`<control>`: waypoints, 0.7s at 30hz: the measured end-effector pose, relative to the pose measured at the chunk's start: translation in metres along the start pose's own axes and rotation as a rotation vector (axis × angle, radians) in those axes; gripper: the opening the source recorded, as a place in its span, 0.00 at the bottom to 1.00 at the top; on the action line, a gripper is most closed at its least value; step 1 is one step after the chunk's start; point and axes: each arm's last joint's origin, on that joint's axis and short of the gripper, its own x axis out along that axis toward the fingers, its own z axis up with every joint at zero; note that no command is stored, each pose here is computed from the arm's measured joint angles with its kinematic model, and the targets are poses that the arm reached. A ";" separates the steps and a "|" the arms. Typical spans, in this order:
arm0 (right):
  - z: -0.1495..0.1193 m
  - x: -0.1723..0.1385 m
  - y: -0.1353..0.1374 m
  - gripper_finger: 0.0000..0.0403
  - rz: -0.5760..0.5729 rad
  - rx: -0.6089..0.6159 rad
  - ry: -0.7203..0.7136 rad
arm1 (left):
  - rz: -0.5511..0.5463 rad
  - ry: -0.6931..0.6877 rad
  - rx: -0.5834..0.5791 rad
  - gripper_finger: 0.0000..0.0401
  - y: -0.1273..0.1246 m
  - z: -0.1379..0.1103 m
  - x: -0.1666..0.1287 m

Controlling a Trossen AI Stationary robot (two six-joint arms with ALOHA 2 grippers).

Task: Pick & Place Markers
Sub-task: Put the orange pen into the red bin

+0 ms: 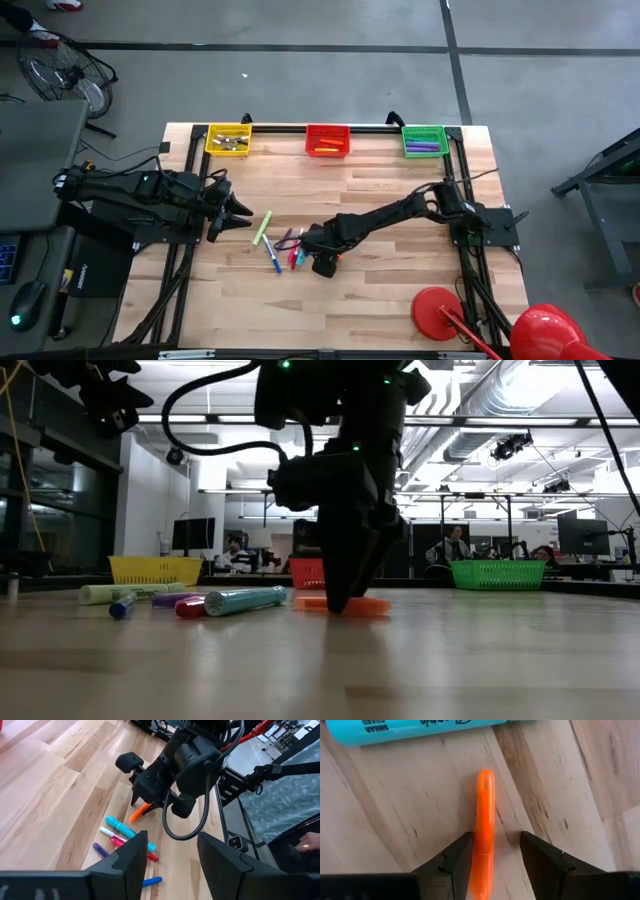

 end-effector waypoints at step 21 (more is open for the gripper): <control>-0.017 0.016 0.008 0.15 0.044 -0.041 -0.014 | 0.017 0.024 -0.001 0.42 0.002 -0.002 0.000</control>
